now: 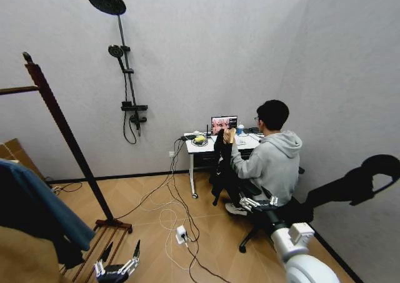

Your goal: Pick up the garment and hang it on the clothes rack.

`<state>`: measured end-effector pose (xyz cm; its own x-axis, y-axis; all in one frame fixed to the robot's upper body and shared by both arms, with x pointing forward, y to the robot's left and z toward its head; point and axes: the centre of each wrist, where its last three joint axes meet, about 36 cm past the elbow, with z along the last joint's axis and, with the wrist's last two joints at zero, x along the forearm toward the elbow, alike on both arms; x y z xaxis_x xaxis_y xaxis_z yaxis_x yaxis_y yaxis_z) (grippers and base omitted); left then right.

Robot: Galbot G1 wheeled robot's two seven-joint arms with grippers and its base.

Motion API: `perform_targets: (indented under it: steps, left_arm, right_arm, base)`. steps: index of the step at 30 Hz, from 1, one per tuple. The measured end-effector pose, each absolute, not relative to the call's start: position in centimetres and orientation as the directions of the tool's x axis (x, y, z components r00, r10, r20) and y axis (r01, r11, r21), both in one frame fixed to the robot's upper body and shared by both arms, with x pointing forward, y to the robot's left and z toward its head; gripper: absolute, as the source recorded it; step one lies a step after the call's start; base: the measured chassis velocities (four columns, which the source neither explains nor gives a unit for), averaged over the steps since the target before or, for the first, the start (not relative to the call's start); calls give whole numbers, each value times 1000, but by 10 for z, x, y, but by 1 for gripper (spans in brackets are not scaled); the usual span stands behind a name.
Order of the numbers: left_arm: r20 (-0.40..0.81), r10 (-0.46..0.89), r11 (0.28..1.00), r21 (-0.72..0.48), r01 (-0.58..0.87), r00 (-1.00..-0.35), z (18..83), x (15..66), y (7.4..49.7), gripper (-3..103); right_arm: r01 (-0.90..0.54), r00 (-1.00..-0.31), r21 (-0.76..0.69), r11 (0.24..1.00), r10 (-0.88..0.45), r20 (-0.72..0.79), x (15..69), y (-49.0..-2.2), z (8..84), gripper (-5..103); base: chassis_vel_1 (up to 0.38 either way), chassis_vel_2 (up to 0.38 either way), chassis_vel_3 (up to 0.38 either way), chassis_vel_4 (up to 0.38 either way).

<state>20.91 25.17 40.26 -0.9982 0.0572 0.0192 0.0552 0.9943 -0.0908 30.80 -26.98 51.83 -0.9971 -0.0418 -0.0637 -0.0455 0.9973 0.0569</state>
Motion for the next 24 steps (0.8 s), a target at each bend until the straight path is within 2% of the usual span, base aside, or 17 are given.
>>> perform_targets:
  steps: [24]
  left_arm:
    - [19, 57, 994, -91, 55, -998, 403, 209, 252, 100]
  right_arm:
    - [-67, -995, 51, 996, -63, -72, 301, -254, 522, 100]
  base:
    - [85, -67, -63, 80]
